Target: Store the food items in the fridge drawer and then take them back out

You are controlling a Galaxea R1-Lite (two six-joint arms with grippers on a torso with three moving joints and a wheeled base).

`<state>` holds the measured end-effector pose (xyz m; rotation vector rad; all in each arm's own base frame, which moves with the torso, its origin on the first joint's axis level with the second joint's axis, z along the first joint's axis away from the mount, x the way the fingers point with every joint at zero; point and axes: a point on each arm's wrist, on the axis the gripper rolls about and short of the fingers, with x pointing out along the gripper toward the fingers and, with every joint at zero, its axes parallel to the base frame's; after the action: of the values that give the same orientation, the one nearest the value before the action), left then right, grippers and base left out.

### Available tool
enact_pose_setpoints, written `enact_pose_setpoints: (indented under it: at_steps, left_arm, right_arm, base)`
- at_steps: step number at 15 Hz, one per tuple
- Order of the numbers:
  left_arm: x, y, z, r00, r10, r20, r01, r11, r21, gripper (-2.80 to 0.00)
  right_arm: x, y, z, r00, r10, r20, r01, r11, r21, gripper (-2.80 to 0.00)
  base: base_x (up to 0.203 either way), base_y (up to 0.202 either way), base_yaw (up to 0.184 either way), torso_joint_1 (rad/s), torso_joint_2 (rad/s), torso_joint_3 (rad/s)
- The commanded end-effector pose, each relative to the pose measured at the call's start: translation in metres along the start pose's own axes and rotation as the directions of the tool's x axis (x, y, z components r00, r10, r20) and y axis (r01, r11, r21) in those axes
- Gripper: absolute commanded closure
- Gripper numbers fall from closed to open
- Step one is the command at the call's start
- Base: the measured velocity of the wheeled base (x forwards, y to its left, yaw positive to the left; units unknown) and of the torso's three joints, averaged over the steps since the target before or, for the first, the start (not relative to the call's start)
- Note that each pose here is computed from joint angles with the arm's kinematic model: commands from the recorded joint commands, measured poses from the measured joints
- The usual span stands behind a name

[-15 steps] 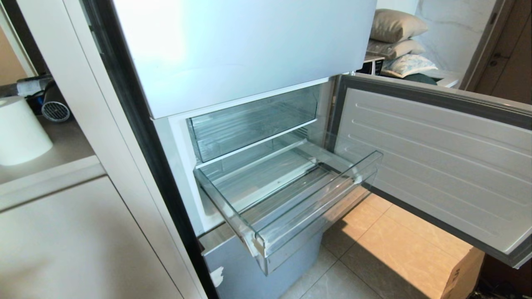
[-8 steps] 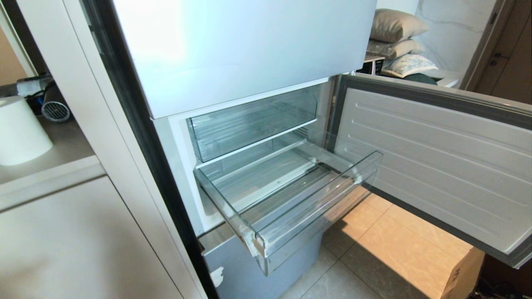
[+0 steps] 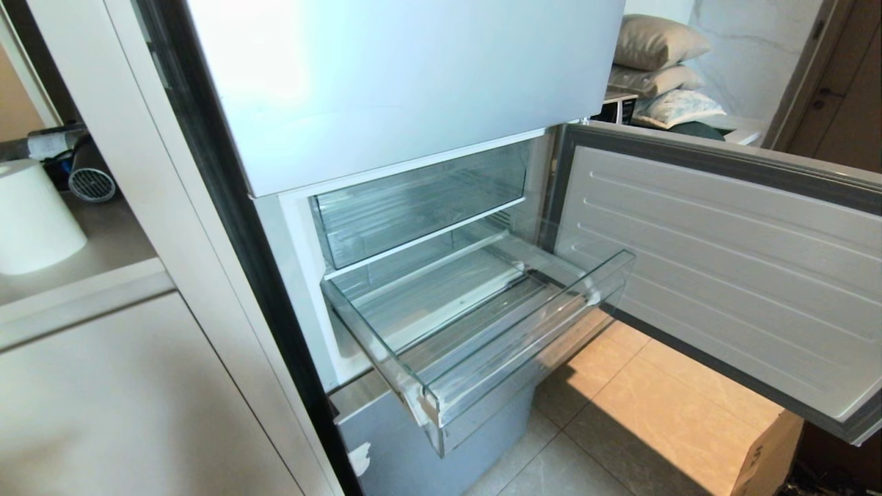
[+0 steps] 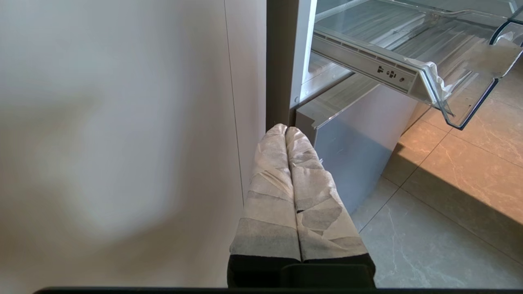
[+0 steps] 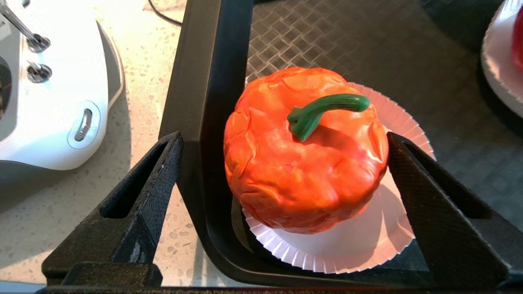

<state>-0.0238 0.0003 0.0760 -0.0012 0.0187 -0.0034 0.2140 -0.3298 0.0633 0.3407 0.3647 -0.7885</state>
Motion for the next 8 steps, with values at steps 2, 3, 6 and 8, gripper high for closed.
enact_pose_setpoints:
  at_steps: [2, 3, 6, 8]
  left_arm:
    - [0.0, 0.0, 0.0, 1.0, 0.0, 0.0, 0.0, 1.0, 0.0, 0.0]
    - [0.0, 0.0, 0.0, 1.0, 0.0, 0.0, 0.0, 1.0, 0.0, 0.0]
    - [0.0, 0.0, 0.0, 1.0, 0.0, 0.0, 0.0, 1.0, 0.0, 0.0]
    - [0.0, 0.0, 0.0, 1.0, 0.0, 0.0, 0.0, 1.0, 0.0, 0.0]
  right_arm:
    - [0.0023, -0.0007, -0.0025, 1.0, 0.001, -0.005, -0.001, 1.0, -0.003, 0.0]
    - [0.0034, -0.0009, -0.0018, 1.0, 0.001, -0.002, -0.001, 1.0, 0.001, 0.0]
    - [0.002, -0.0005, 0.0002, 1.0, 0.0, 0.004, 0.0, 1.0, 0.003, 0.0]
    - [-0.0038, 0.0011, 0.0048, 1.0, 0.001, 0.016, -0.001, 1.0, 0.003, 0.0]
  base:
    - [0.0, 0.0, 0.0, 0.0, 0.0, 0.0]
    - [0.0, 0.0, 0.0, 0.0, 0.0, 0.0]
    - [0.0, 0.0, 0.0, 0.0, 0.0, 0.0]
    - [0.0, 0.0, 0.0, 0.0, 0.0, 0.0]
